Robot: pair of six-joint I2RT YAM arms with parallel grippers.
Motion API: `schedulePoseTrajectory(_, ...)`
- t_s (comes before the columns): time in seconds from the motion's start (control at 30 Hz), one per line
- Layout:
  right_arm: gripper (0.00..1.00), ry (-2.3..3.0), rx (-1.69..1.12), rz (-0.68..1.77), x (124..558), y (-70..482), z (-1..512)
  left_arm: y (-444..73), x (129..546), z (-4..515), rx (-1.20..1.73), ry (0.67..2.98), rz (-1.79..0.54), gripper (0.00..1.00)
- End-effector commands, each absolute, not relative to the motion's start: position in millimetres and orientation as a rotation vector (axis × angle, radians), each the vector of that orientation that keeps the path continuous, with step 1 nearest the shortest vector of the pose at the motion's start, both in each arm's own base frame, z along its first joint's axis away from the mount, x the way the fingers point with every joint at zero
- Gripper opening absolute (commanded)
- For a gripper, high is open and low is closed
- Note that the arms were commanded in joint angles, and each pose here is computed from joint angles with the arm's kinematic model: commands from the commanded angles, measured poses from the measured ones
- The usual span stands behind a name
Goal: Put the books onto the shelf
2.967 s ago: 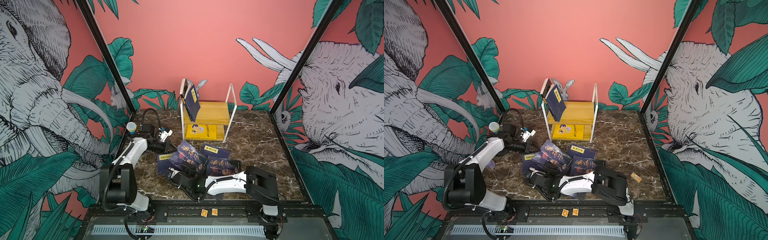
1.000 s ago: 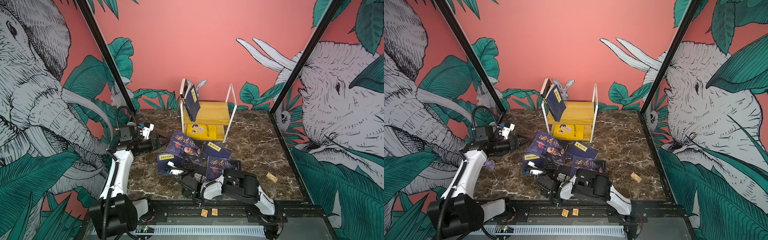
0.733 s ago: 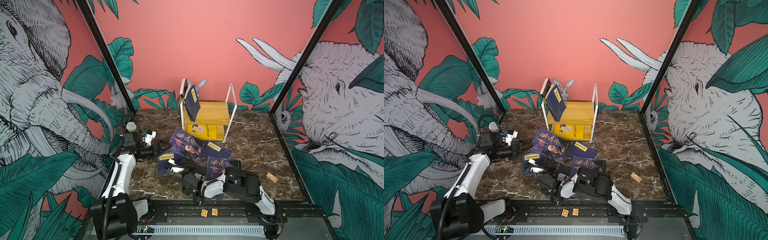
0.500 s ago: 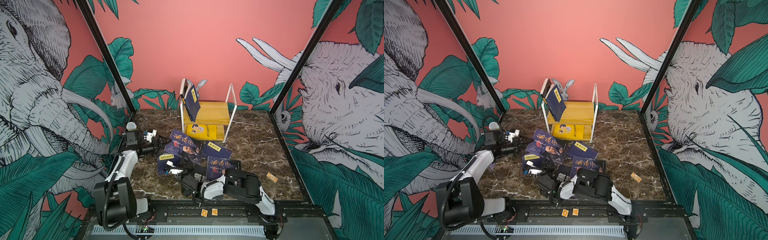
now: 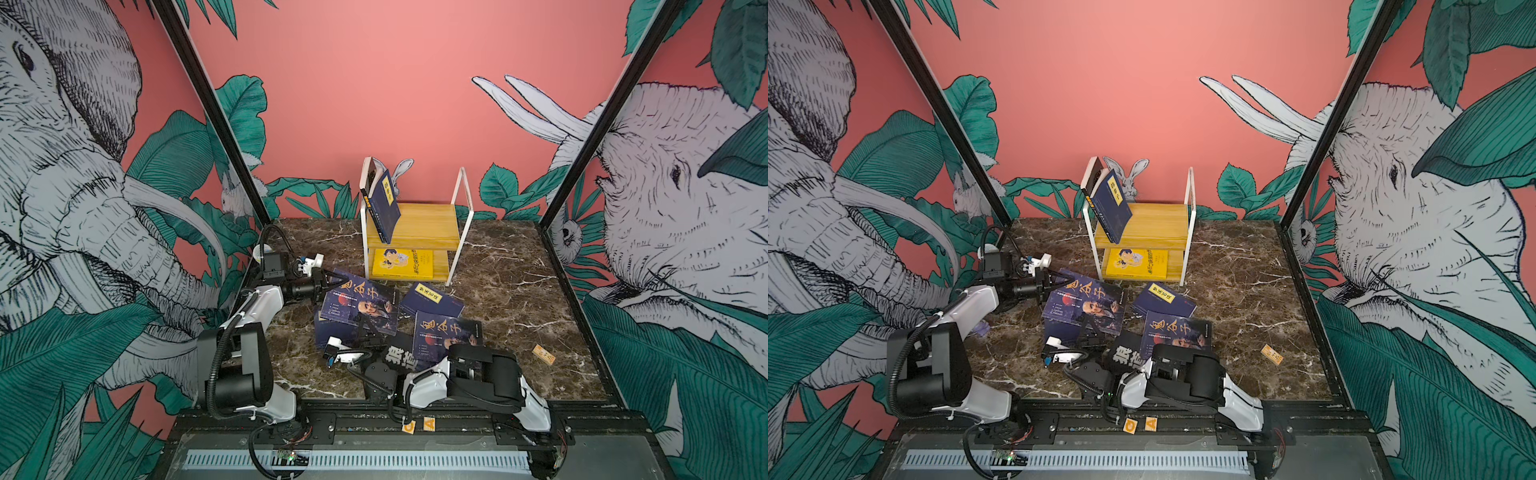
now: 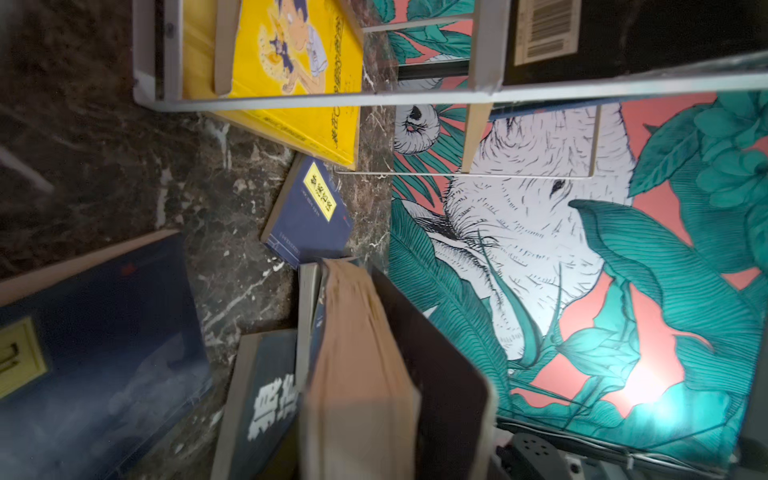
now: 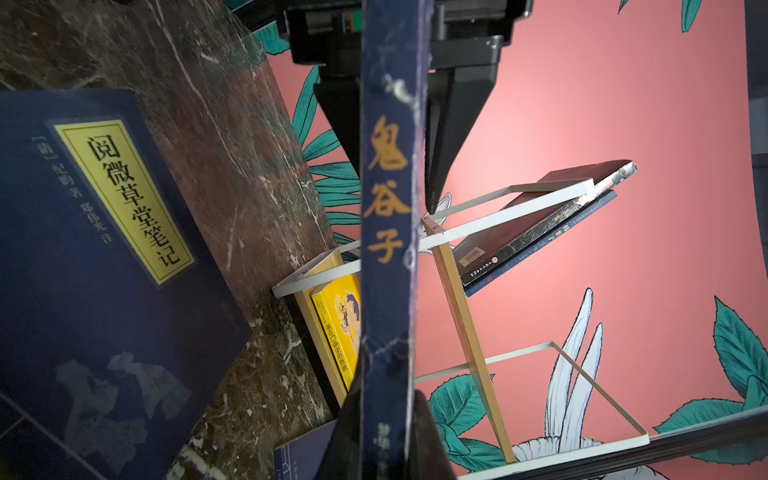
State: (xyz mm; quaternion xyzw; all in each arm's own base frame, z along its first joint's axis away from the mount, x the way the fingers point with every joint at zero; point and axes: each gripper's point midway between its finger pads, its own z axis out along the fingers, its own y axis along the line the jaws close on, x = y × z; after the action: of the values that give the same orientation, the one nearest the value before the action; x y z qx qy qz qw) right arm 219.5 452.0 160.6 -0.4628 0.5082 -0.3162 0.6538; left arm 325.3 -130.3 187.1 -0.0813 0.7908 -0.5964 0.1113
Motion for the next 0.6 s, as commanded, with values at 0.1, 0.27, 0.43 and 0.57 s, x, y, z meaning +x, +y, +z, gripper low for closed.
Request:
schedulePoseTrajectory(0.1,0.0,1.126,-0.996,-0.668,211,450,188,-135,319,204,-0.12,2.278,-1.745,0.0)
schedulePoseTrajectory(0.27,0.35,1.14,-0.998,-0.732,219,450,184,-136,316,212,-0.102,2.25,-1.767,0.0)
schedulePoseTrajectory(0.43,0.56,1.202,-0.925,-0.761,241,441,189,-139,309,216,-0.099,2.219,-1.803,0.0)
schedulePoseTrajectory(0.57,0.6,1.235,-0.871,-0.769,253,436,200,-140,302,219,-0.109,2.223,-1.816,0.0)
